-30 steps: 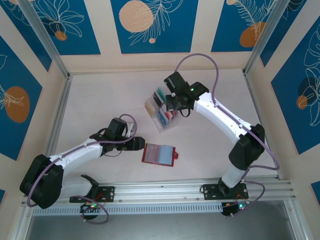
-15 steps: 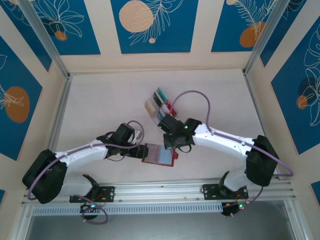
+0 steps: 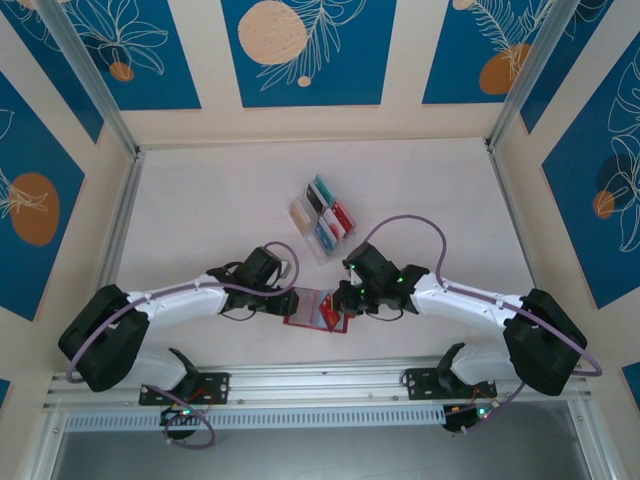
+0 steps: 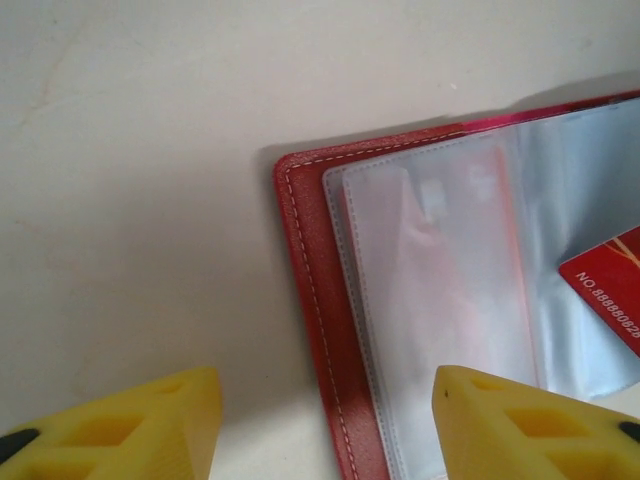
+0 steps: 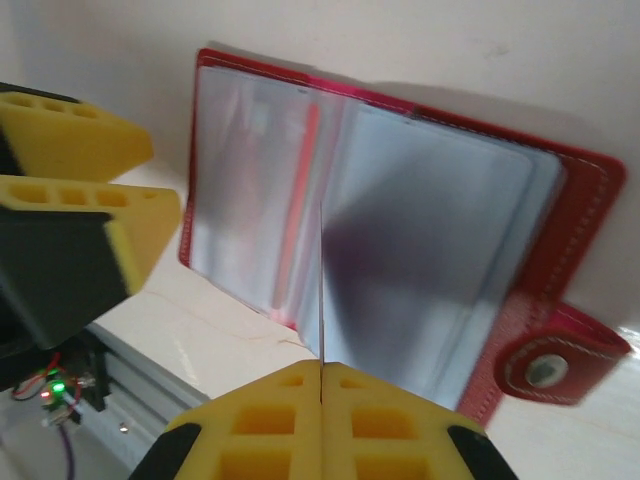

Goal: Put the credit cards into the card holder

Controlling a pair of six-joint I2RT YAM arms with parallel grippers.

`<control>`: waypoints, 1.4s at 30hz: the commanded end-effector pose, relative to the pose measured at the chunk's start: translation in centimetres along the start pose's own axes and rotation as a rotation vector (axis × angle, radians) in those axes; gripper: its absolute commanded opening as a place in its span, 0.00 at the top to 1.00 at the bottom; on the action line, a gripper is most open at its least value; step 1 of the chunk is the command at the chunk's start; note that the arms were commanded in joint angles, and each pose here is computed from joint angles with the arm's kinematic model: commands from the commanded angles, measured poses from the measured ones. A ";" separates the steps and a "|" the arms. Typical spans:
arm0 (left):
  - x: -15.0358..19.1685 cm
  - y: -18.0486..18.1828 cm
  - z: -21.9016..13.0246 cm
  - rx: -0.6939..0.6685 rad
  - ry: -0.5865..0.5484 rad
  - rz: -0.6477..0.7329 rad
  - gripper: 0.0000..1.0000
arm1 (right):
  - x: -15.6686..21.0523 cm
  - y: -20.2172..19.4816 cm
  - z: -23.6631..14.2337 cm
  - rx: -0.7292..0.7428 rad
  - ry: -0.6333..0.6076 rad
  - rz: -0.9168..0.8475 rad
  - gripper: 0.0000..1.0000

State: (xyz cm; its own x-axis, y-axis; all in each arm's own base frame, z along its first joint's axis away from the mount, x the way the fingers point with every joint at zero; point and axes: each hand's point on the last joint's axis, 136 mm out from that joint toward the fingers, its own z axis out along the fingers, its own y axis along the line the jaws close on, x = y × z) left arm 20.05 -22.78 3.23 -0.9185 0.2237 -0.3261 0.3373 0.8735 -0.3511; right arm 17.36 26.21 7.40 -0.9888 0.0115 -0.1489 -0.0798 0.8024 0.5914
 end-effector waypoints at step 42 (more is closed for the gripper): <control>0.8 1.0 1.8 -0.084 0.027 0.023 0.59 | -0.2 -1.0 1.9 -0.087 0.060 0.047 1.00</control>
State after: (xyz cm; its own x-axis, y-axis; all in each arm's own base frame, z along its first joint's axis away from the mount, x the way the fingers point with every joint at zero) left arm 20.43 -22.15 1.88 -0.9180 0.2357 -0.3191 0.3267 0.9054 -0.2711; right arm 18.39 26.55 5.86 -0.9946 0.0280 -0.1000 -0.0459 0.7453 0.6651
